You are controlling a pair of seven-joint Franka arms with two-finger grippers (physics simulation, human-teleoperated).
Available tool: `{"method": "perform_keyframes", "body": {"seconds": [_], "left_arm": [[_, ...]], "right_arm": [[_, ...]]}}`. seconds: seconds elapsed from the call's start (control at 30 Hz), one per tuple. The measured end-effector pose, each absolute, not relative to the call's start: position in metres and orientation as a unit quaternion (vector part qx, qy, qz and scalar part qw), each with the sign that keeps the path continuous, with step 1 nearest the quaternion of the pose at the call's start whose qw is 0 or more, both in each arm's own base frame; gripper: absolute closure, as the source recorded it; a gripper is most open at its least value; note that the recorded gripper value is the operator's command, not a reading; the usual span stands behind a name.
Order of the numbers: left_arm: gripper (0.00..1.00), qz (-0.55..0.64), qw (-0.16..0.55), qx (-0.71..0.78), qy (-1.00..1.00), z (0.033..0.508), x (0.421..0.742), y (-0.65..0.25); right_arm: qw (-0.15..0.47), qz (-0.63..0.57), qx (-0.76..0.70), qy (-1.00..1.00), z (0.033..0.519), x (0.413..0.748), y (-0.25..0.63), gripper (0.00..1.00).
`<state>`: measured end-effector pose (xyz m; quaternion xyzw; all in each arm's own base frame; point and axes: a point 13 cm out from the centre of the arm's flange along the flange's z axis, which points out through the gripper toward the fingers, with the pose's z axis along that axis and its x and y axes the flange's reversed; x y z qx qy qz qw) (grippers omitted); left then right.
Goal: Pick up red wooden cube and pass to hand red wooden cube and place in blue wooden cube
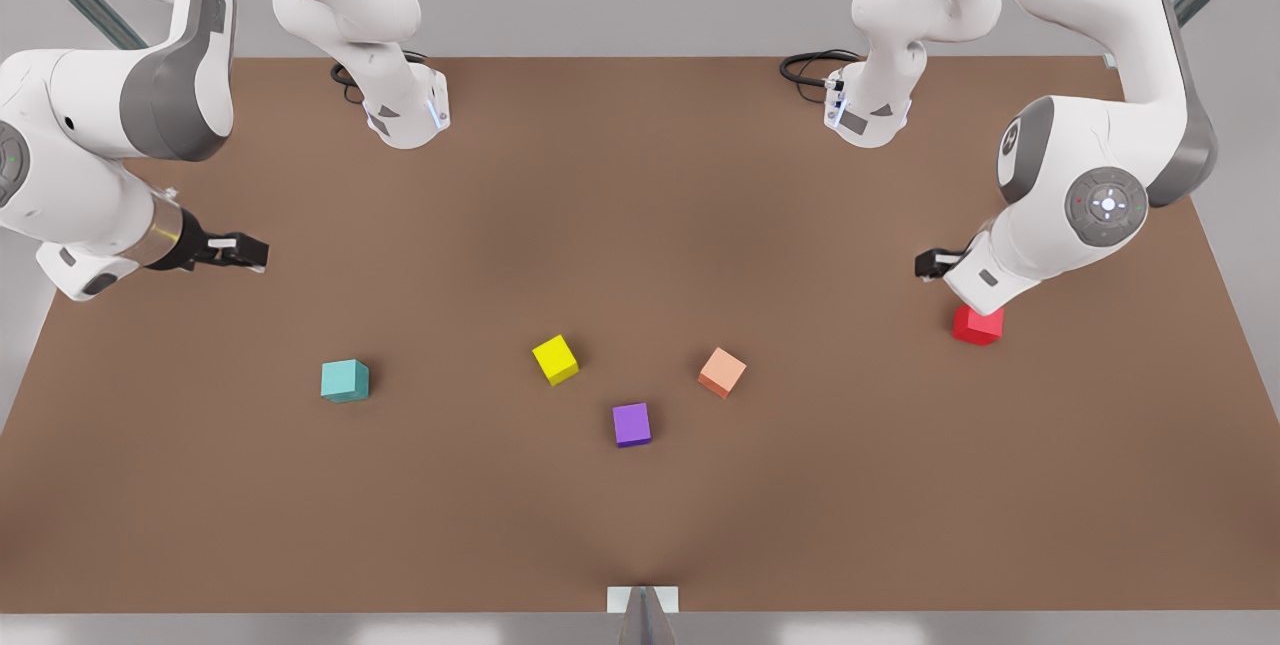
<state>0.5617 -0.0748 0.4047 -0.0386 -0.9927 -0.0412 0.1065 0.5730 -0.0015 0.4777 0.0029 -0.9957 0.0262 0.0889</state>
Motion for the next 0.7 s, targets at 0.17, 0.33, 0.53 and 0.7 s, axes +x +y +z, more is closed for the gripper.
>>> {"method": "perform_keyframes", "body": {"seconds": [0.17, 0.33, 0.53, 0.7], "left_arm": [[0.0, -0.044, 0.132, -0.002, -0.99, 0.342, 0.568, -0.015], [0.0, -0.036, 0.144, 0.012, -0.989, 0.231, 0.559, 0.07], [0.0, -0.009, 0.106, -0.037, -0.994, 0.165, 0.555, 0.119], [0.0, -0.007, 0.086, -0.124, -0.989, 0.128, 0.547, 0.126]], "right_arm": [[0.084, 0.025, 0.008, -0.996, 0.475, 0.578, -0.001, 0.0], [0.083, 0.024, 0.011, -0.996, 0.473, 0.579, -0.001, 0.0], [0.088, 0.023, 0.015, -0.996, 0.469, 0.578, 0.0, 0.0], [0.095, 0.022, 0.018, -0.995, 0.464, 0.576, 0.001, 0.0]]}}
